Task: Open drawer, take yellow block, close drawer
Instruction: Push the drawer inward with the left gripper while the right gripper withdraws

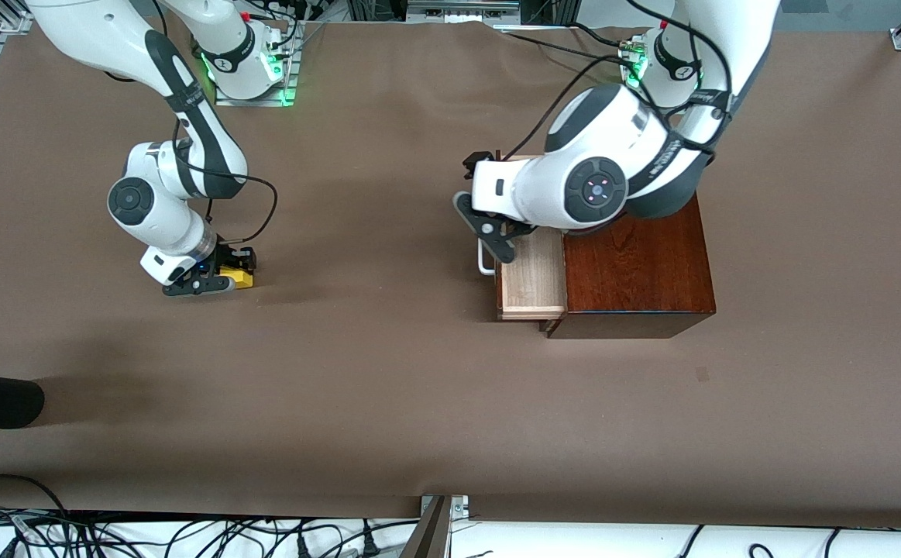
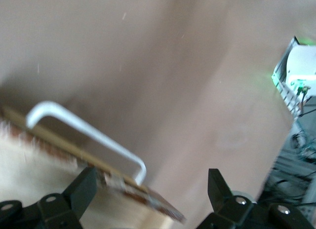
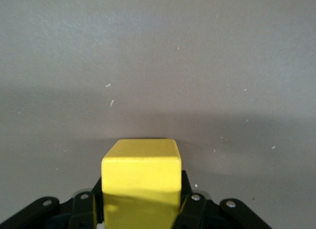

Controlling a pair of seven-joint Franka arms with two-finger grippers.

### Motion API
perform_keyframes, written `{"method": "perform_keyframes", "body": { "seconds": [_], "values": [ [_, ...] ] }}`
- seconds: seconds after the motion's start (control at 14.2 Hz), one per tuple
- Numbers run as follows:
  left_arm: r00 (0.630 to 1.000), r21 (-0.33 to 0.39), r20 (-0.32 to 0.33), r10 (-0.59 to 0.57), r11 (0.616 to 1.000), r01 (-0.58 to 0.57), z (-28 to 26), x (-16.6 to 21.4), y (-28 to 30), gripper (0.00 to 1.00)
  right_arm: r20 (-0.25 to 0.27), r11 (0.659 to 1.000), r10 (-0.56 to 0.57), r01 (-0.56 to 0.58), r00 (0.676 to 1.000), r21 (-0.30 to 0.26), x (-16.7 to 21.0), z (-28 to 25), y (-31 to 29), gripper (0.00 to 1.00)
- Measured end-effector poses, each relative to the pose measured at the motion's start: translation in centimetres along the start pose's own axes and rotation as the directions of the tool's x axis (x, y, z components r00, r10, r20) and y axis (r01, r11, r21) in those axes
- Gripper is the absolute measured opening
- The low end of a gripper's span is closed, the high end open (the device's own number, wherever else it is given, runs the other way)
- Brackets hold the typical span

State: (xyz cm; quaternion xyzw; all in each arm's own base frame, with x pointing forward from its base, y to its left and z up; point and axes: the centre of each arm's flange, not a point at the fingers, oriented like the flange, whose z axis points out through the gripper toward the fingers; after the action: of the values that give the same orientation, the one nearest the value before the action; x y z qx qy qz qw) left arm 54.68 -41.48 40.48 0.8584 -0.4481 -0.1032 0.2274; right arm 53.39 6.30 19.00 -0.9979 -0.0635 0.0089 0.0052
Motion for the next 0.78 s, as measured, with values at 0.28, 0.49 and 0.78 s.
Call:
{"method": "perform_keyframes", "body": {
  "seconds": [0.28, 0.49, 0.78],
  "values": [
    [0.968, 0.131, 0.047, 0.248, 0.959, -0.252, 5.1, 2.5, 0.6, 1.00, -0.005, 1.000, 0.002, -0.002, 1.000, -0.001, 0.1, 0.1, 0.0, 0.63],
    [0.906, 0.250, 0.203, 0.371, 0.875, -0.415, 10.5, 4.1, 3.5, 1.00, -0.052, 1.000, -0.005, 0.005, 0.999, 0.000, 1.4, -2.6, 0.0, 0.90],
    [0.862, 0.231, 0.277, 0.424, 0.842, -0.488, 14.0, 4.1, 3.3, 1.00, 0.004, 1.000, -0.021, 0.020, 1.000, 0.018, 4.7, -14.8, -0.7, 1.00]
  ]
}}
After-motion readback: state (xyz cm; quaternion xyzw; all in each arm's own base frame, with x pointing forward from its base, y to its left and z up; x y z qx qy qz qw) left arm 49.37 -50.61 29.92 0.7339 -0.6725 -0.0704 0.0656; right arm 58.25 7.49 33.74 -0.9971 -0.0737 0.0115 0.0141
